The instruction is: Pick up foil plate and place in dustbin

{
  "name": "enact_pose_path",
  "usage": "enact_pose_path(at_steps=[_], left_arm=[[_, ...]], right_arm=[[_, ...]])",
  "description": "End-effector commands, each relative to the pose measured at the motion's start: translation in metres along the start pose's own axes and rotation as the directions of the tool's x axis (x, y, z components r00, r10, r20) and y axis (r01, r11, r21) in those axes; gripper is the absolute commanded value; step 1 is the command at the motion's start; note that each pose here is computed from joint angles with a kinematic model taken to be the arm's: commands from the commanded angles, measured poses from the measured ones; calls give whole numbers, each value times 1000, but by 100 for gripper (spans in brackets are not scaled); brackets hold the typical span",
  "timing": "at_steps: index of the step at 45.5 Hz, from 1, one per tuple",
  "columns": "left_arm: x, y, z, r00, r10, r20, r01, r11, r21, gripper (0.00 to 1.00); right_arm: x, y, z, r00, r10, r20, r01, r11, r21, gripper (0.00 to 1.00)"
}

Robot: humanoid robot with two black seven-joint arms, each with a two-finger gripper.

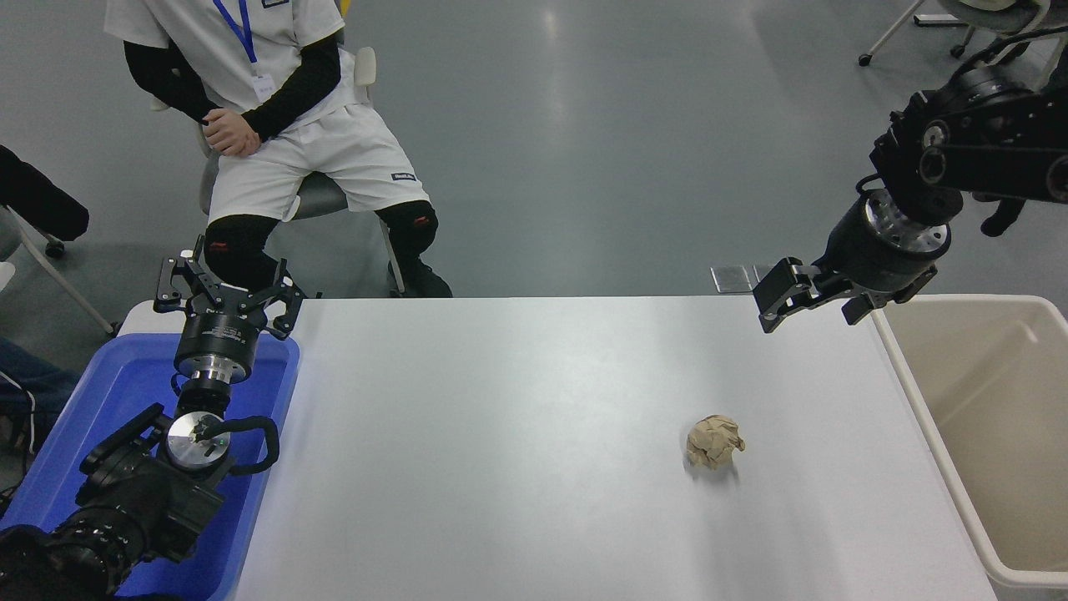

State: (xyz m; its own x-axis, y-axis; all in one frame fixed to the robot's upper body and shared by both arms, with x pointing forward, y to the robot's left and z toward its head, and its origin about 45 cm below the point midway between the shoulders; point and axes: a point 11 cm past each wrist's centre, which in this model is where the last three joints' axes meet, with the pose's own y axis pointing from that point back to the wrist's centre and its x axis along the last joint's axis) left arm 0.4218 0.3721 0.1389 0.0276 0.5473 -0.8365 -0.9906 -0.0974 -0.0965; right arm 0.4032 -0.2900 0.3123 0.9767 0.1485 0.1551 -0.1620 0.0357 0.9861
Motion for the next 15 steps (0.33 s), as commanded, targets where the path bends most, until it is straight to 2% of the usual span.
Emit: enact_pose_path(at_steps=[1,15], left_arm=[[0,0,0,1000,0,0,0,1000,0,99],[0,0,0,1000,0,0,0,1000,0,99]], right_arm=[[-2,5,16,1000,-11,-4,11,996,-84,100],[-4,2,20,1000,-25,2,25,994,-105,100]])
